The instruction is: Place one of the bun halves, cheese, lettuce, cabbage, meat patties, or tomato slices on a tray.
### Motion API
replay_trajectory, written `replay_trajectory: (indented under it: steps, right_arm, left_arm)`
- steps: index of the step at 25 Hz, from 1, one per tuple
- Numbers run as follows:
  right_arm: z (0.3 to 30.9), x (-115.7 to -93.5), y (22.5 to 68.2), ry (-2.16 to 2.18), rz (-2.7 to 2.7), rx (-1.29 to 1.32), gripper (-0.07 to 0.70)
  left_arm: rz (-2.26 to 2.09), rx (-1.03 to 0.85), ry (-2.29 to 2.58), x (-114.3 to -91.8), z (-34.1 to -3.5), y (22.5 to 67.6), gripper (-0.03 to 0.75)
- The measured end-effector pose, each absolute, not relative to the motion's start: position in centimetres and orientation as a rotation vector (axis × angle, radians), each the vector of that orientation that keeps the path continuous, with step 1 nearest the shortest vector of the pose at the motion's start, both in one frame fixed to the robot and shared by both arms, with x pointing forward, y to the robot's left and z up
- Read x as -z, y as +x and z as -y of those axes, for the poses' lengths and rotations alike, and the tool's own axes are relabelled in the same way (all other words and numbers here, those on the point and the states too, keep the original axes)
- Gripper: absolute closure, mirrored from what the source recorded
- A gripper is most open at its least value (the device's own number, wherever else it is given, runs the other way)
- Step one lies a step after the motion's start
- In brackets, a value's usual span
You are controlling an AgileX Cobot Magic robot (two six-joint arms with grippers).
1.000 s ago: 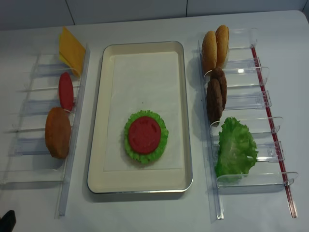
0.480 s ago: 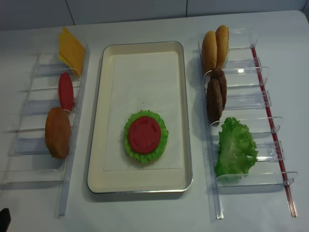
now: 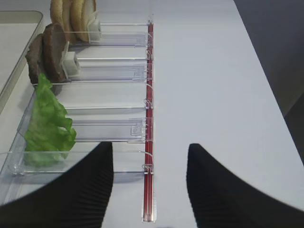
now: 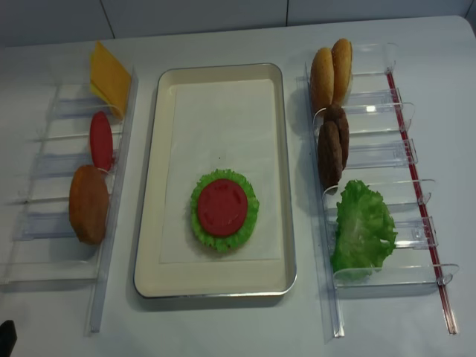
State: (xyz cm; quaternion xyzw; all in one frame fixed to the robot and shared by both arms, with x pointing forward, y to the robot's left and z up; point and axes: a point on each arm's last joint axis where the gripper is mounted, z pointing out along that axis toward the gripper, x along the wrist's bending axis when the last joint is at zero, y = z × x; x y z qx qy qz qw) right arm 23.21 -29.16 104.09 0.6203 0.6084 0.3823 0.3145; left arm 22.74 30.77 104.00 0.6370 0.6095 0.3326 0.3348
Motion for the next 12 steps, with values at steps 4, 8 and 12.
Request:
replay_trajectory:
  steps: [4,8,12]
  right_arm:
    - [29.16,-104.09,23.21,1.635,-1.603,-1.008,0.253]
    - [29.16,-104.09,23.21,1.635,-1.603,-1.008,0.253]
    - [29.16,-104.09,23.21,1.635,-1.603,-1.008,0.253]
  left_arm:
    - [-1.59,-0.868,1.662,-104.0,-30.77,22.74,0.493]
    - [-1.59,-0.868,1.662,-104.0,-30.77,22.74,0.494]
    - [-1.591,-0.868,1.662,-104.0,-30.77,22.74,0.496]
